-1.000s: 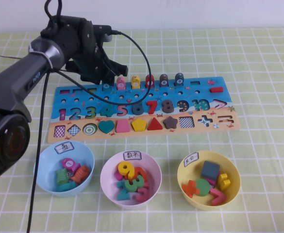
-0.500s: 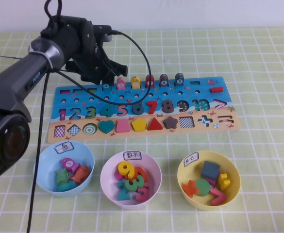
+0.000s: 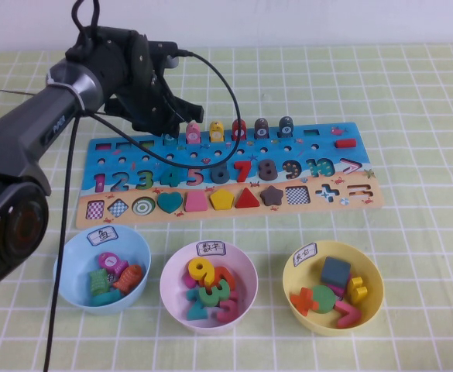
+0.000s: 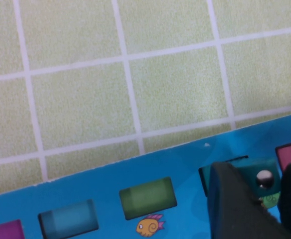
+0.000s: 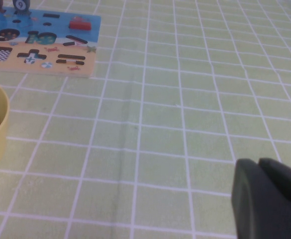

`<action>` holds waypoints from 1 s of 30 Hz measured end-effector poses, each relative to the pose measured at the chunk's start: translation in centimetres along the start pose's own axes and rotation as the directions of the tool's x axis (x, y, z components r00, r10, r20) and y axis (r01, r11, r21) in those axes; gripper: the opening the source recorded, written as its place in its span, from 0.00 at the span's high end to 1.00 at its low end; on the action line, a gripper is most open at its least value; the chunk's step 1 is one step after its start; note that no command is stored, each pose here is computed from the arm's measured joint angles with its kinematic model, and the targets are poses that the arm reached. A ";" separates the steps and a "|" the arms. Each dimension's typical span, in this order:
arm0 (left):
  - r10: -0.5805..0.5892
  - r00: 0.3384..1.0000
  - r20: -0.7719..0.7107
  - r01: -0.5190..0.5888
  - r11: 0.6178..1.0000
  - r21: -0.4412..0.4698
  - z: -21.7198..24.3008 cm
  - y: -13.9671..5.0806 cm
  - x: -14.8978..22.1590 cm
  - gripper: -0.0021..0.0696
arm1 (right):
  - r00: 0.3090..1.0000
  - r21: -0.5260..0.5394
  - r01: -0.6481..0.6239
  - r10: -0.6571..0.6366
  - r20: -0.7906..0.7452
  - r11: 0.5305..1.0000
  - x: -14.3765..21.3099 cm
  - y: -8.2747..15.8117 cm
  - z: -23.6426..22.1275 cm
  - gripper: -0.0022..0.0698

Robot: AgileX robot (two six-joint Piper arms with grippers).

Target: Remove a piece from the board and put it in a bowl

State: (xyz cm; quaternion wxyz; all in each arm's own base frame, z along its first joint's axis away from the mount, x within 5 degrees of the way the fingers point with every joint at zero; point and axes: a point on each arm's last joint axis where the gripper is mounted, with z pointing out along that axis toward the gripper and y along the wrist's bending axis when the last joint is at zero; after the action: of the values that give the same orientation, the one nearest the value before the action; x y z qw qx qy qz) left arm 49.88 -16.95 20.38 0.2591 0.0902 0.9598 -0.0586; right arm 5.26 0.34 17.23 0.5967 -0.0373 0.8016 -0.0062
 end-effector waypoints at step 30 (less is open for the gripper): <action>0.085 0.996 0.031 -0.084 0.996 -0.038 -5.7 0.0 -2.8 0.75 | 1.000 0.000 0.000 0.000 0.000 1.000 0.0 0.0 0.0 0.99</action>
State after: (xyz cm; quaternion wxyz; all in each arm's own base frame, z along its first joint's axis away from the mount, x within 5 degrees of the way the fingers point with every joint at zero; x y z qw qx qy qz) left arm 49.49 -16.43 26.75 0.2786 0.1250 0.9517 -0.0313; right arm 5.26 0.34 17.23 0.5967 -0.0373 0.8016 -0.0062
